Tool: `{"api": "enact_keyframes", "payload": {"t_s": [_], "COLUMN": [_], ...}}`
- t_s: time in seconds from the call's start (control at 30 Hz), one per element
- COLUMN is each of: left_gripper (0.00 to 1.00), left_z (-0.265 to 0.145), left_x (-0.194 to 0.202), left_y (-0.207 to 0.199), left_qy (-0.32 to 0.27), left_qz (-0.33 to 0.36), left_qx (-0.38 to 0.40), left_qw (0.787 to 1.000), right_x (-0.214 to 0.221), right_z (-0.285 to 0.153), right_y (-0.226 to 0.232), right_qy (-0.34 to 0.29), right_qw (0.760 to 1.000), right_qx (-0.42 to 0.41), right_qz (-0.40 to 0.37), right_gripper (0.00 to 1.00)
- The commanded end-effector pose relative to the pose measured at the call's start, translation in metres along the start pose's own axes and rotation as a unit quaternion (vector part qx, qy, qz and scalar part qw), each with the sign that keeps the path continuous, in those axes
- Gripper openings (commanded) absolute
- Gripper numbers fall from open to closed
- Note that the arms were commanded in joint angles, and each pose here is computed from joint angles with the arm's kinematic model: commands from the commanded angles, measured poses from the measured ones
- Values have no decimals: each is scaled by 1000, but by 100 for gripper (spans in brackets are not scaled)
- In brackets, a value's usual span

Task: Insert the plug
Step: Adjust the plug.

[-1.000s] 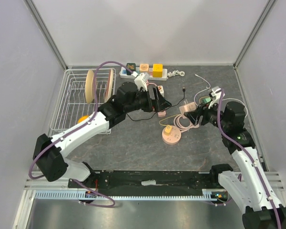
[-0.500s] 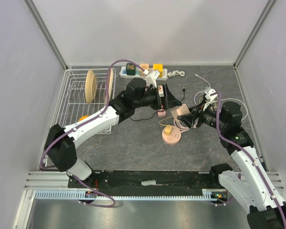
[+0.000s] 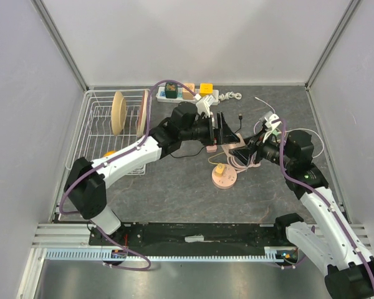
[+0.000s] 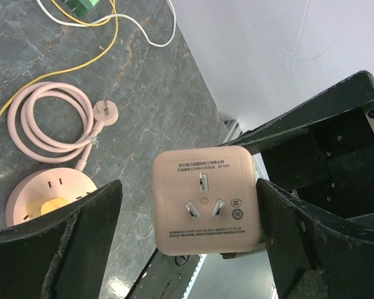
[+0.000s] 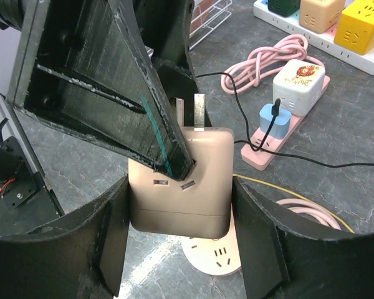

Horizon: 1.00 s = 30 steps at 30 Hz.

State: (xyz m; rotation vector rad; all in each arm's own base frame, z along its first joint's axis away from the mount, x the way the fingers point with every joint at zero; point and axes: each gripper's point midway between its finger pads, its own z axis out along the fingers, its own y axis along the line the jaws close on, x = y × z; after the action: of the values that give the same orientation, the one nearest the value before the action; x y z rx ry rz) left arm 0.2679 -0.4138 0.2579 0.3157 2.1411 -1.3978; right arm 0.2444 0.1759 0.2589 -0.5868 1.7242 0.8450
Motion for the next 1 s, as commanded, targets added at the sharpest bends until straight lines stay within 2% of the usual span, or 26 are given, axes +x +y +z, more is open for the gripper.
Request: {"api": "enact_keyframes", "payload": {"t_s": [0.0, 0.1, 0.2, 0.23, 0.27, 0.3, 0.33, 0.43, 0.47, 0.63, 0.7, 0.83, 0.97], "left_gripper": [90, 76, 45, 27, 18, 3, 2, 2, 2, 2, 2, 2, 2], "left_z": [-1, -1, -2, -2, -4, -6, -7, -14, -17, -35, -49, -66, -76], "left_x": [-4, -4, -7, -8, -10, -11, -10, -17, -25, -41, -54, -69, -77], "left_y": [-27, -32, -38, -40, -41, -44, -40, -39, -46, -38, -46, -38, -49], "left_qy": [16, 19, 12, 8, 4, 0, -3, -32, -53, -126, -164, -223, -247], "left_qz": [-10, -16, -25, -27, -32, -46, -57, -91, -99, -111, -99, -104, -100], "left_qx": [42, 52, 66, 70, 73, 76, 73, 85, 105, 119, 140, 146, 183], "left_qw": [999, 998, 997, 997, 997, 996, 996, 992, 988, 979, 972, 958, 946], "right_x": [-36, -35, -36, -37, -39, -41, -43, -51, -63, -86, -92, -95, -84], "right_z": [1, 2, 3, 3, 3, 3, 3, 2, 1, 0, 1, 1, 9], "right_y": [7, 6, 5, 5, 6, 5, 4, 1, 1, -3, 1, 5, -3], "right_qy": [-51, -51, -53, -53, -55, -59, -61, -76, -97, -144, -159, -170, -161], "right_qw": [997, 997, 998, 998, 997, 997, 997, 996, 994, 989, 984, 973, 950], "right_qx": [-13, -11, -9, -9, -8, -4, -1, 13, 17, 41, 37, 31, 46], "right_qz": [-48, -48, -46, -44, -45, -46, -47, -47, -54, 12, 65, 151, 263], "right_gripper": [27, 29, 43, 56, 63, 68, 79, 95, 97, 98, 98, 98, 98]}}
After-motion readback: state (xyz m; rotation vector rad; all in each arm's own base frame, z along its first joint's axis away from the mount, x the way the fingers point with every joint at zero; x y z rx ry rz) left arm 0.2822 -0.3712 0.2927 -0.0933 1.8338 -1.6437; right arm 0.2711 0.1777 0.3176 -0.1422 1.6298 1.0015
